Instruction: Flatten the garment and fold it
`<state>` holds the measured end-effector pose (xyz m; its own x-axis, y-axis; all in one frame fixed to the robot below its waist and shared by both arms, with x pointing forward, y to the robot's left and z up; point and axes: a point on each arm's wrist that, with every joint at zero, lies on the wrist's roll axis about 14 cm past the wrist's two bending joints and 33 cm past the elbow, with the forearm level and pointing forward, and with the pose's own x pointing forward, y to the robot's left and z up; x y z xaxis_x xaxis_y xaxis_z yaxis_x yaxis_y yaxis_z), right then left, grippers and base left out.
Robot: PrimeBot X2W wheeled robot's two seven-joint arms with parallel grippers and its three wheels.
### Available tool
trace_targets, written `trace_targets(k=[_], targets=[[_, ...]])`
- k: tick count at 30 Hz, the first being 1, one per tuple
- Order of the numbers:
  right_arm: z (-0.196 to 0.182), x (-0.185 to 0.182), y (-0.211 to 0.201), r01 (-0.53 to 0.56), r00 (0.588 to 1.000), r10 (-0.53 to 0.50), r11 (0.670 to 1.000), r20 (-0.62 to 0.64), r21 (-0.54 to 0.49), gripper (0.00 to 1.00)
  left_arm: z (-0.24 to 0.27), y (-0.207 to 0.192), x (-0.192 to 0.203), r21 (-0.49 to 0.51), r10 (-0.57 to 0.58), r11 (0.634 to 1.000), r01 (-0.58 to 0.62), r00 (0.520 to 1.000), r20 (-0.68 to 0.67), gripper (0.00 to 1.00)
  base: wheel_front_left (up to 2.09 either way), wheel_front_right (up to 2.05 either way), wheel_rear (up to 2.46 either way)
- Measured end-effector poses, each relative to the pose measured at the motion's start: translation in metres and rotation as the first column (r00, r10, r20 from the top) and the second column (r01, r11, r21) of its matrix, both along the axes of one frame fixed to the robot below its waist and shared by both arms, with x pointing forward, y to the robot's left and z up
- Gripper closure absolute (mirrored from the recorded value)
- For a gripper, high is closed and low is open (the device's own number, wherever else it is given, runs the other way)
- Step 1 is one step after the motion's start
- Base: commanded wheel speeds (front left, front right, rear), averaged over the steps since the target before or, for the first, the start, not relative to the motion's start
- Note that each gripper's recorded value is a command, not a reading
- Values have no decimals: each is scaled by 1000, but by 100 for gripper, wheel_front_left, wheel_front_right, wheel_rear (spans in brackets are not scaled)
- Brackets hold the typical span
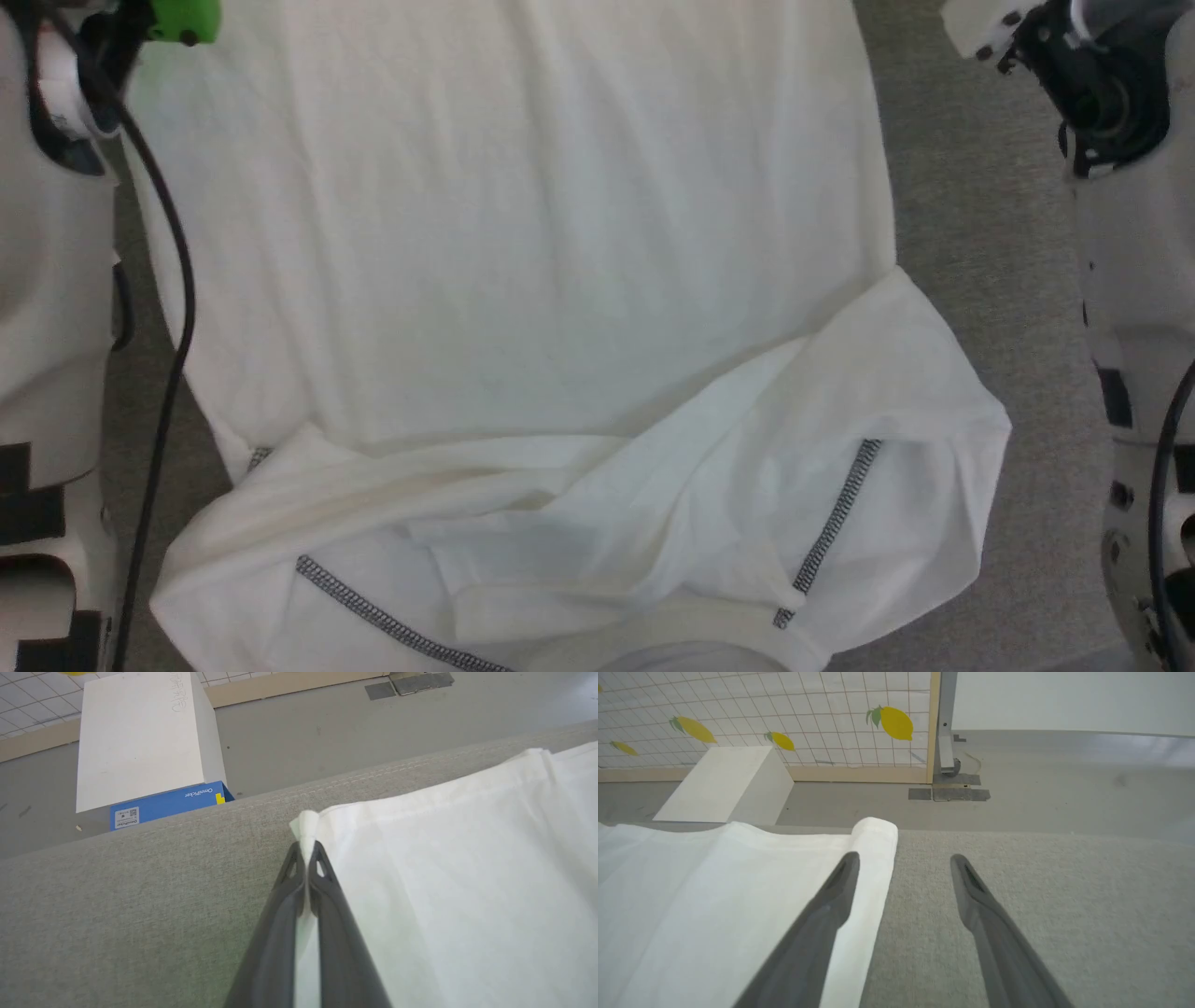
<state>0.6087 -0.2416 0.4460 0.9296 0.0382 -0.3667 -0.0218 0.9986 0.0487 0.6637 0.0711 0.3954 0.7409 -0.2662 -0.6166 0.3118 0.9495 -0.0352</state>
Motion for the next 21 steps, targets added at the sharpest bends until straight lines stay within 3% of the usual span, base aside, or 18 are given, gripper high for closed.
trace_targets(k=[5,11,16,17,18,21], targets=[[-22,30,6,-9,990,5,1000,-142,-30,0,21,2,0,-16,-15,1000,16,997,72,100,0,0,0],[-35,62,15,-4,977,-5,999,-213,-42,0,32,14,4,-39,-2,999,7,992,124,100,0,0,0],[-74,66,20,-3,934,-19,998,-357,-60,0,14,30,3,-23,14,1000,-11,994,112,100,0,0,0],[-84,63,21,-3,917,-22,998,-398,-61,24,8,34,3,-21,20,1000,-18,995,102,100,0,0,0],[-94,61,22,-5,901,-23,998,-434,-64,55,2,36,3,-19,26,1000,-24,995,93,100,0,0,0],[-98,66,23,-17,882,-30,995,-470,-95,98,-10,42,2,-11,33,999,-32,997,74,100,0,0,0]])
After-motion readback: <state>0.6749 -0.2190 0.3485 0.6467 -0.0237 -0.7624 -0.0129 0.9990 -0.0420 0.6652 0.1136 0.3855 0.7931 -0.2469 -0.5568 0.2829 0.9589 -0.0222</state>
